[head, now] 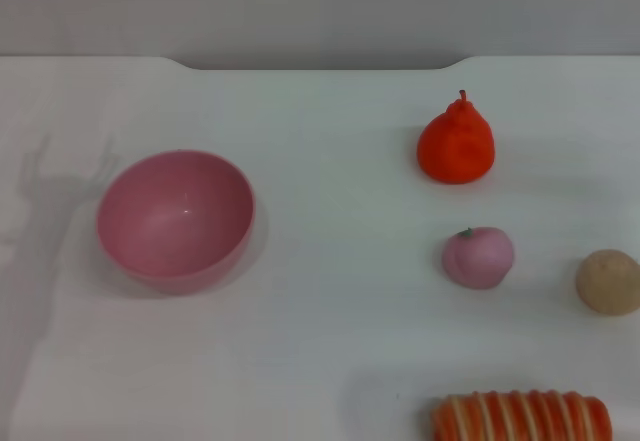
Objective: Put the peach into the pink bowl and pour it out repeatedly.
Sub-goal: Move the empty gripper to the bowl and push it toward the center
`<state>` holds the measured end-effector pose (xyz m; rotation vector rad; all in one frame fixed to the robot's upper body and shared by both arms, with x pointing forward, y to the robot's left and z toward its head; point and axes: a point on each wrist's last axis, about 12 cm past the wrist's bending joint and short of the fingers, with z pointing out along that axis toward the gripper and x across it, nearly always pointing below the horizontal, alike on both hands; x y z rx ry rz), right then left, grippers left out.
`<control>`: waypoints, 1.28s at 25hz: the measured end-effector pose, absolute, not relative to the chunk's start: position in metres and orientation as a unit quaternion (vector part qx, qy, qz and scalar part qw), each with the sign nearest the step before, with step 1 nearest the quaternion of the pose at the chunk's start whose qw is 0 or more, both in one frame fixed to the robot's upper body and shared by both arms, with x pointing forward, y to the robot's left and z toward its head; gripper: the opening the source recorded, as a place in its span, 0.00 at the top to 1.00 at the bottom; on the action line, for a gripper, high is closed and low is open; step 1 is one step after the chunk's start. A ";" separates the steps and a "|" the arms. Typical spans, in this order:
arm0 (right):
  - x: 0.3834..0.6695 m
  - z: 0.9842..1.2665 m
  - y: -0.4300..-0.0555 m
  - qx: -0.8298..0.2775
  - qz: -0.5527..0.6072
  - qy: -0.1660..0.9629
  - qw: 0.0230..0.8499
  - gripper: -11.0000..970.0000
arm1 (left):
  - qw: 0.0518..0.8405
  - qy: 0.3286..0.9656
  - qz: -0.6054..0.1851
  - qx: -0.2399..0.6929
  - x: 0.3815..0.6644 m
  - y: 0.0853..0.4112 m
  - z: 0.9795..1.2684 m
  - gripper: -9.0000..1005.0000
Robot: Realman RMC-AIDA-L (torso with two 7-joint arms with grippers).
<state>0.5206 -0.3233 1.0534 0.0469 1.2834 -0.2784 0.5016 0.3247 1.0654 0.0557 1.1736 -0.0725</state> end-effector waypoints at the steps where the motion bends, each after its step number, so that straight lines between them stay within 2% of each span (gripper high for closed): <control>1: 0.521 1.053 -0.323 0.021 -0.129 0.597 0.792 0.39 | 0.832 0.554 -0.036 0.025 0.501 0.325 1.065 0.17; 4: 0.523 1.053 -0.322 0.018 -0.126 0.599 0.790 0.39 | 0.831 0.554 -0.039 0.023 0.501 0.325 1.065 0.17; 6: 0.523 1.053 -0.321 0.017 -0.124 0.600 0.790 0.39 | 0.826 0.557 -0.085 -0.007 0.503 0.329 1.067 0.17; 8: 0.522 1.053 -0.320 0.018 -0.122 0.600 0.790 0.39 | 0.826 0.556 -0.092 -0.010 0.504 0.330 1.068 0.17; 9: 0.522 1.053 -0.320 0.018 -0.122 0.601 0.790 0.39 | 0.823 0.551 -0.137 -0.023 0.508 0.333 1.074 0.17; 12: 0.522 1.052 -0.318 0.015 -0.119 0.602 0.789 0.39 | 0.819 0.549 -0.163 -0.027 0.511 0.335 1.077 0.17; 13: 0.522 1.051 -0.318 0.014 -0.119 0.603 0.789 0.39 | 0.813 0.547 -0.195 -0.032 0.514 0.337 1.082 0.17; 14: 0.521 1.051 -0.318 0.013 -0.118 0.603 0.789 0.39 | 0.787 0.543 -0.292 -0.024 0.528 0.344 1.103 0.17; 18: 0.523 1.050 -0.317 0.010 -0.115 0.608 0.786 0.39 | 0.764 0.544 -0.347 0.003 0.537 0.344 1.119 0.17; 19: 0.524 1.050 -0.316 0.010 -0.114 0.609 0.785 0.39 | 0.724 0.550 -0.412 0.048 0.551 0.342 1.143 0.17; 20: 0.524 1.050 -0.316 0.010 -0.113 0.610 0.784 0.39 | 0.724 0.550 -0.412 0.048 0.551 0.342 1.143 0.17; 22: 0.525 1.050 -0.315 0.009 -0.112 0.611 0.783 0.39 | 0.680 0.569 -0.452 0.097 0.566 0.342 1.174 0.18; 24: 0.525 1.050 -0.314 0.007 -0.110 0.612 0.783 0.39 | 0.680 0.569 -0.452 0.097 0.566 0.342 1.174 0.18; 25: 0.525 1.050 -0.314 0.005 -0.109 0.612 0.783 0.39 | 0.629 0.614 -0.452 0.149 0.580 0.340 1.202 0.18; 28: 0.526 1.049 -0.313 0.002 -0.108 0.613 0.783 0.39 | 0.602 0.643 -0.444 0.164 0.586 0.340 1.218 0.18; 30: 0.526 1.049 -0.313 -0.001 -0.107 0.614 0.782 0.39 | 0.551 0.711 -0.395 0.187 0.596 0.340 1.247 0.18; 32: 0.526 1.049 -0.312 -0.004 -0.106 0.615 0.781 0.39 | 0.531 0.738 -0.366 0.199 0.597 0.338 1.255 0.18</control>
